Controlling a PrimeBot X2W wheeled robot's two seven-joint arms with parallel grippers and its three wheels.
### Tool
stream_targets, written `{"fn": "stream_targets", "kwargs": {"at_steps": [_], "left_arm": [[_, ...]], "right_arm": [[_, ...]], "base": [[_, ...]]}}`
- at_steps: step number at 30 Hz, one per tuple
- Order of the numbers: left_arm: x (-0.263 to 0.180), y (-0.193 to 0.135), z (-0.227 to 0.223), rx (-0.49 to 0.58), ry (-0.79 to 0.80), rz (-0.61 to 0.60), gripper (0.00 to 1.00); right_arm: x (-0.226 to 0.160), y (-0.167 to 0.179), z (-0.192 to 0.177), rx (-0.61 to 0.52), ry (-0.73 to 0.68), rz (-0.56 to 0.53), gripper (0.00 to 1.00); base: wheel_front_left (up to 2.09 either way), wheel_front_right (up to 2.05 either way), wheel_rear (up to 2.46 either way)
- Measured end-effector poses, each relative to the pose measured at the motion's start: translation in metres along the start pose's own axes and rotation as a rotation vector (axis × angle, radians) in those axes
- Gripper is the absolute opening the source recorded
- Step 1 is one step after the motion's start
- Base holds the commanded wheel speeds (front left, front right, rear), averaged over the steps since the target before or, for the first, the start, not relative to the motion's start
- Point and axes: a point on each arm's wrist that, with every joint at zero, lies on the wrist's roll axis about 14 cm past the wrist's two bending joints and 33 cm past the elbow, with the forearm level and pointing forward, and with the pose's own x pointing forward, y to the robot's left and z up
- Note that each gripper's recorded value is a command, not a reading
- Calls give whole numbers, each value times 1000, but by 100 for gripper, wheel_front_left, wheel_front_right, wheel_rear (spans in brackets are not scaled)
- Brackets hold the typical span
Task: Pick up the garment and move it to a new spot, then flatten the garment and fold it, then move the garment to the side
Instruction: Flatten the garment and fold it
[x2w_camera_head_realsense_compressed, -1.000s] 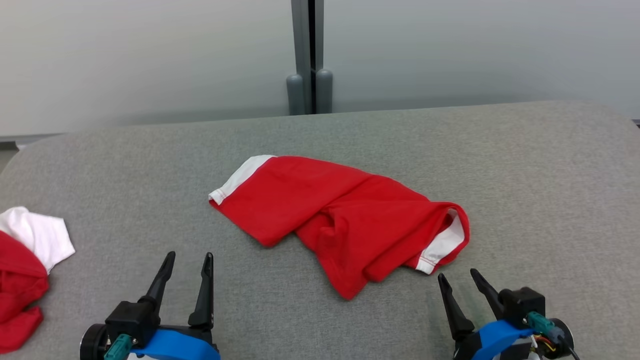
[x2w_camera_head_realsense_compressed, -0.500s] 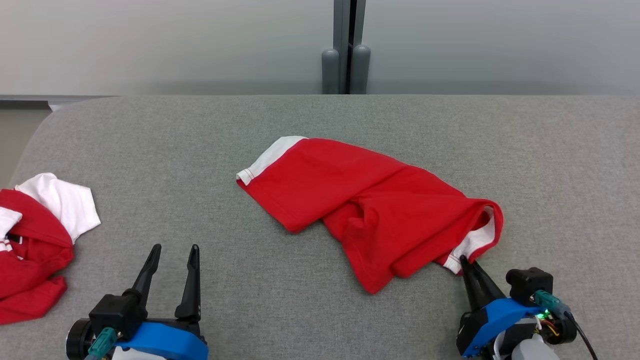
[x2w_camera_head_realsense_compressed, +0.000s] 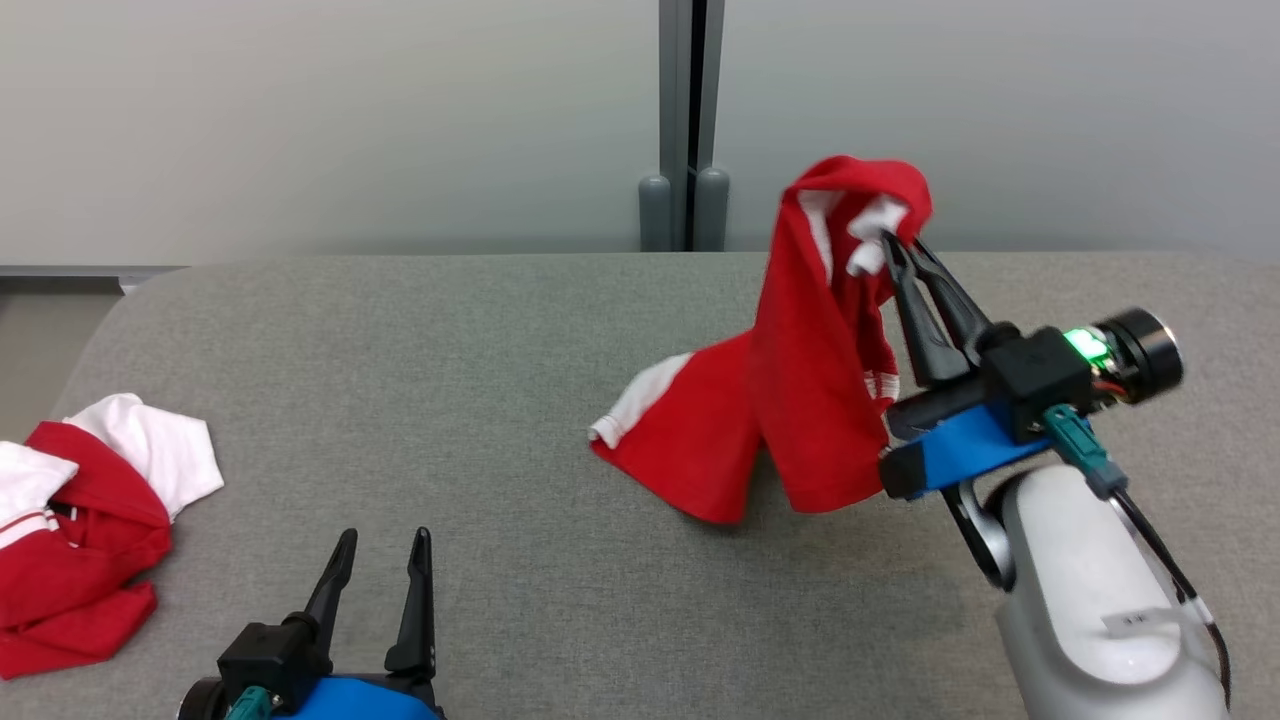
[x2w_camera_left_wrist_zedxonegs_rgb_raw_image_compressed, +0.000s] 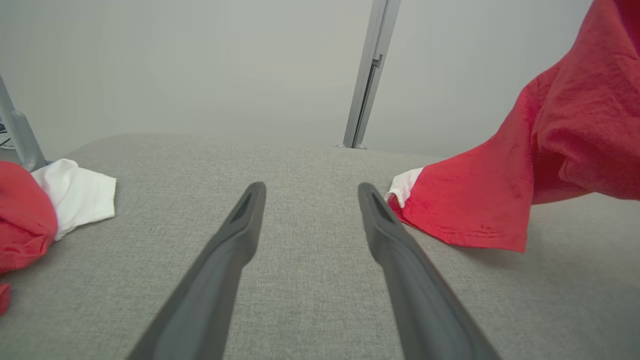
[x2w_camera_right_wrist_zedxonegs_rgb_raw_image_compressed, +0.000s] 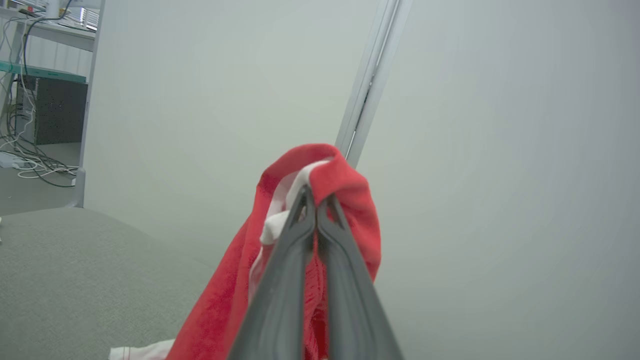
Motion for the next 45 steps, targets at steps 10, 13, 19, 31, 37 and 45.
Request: {"fn": "stream_targets", "kwargs": {"at_steps": [10, 13, 19, 31, 37, 45], "left_arm": [[-33, 7, -4, -31, -8, 64, 100], [-35, 6, -5, -44, -9, 68, 100], [-33, 5, -10, -50, 7, 64, 100], [3, -32, -23, -48, 68, -83, 100], [19, -57, -28, -55, 91, -178, 100], [15, -76, -44, -125, 150, -232, 100]], "right_arm": [[47, 107, 113, -57, -279, 341, 0], [52, 118, 131, -21, -326, 377, 0], [40, 115, 85, -19, -198, 372, 0], [-114, 45, -121, -97, 465, 284, 0], [-126, 20, -136, -37, 517, 140, 100], [-121, 16, -136, -25, 494, 60, 100]], "base": [[0, 0, 0], [0, 0, 0], [0, 0, 0], [0, 0, 0], [0, 0, 0], [0, 0, 0]]}}
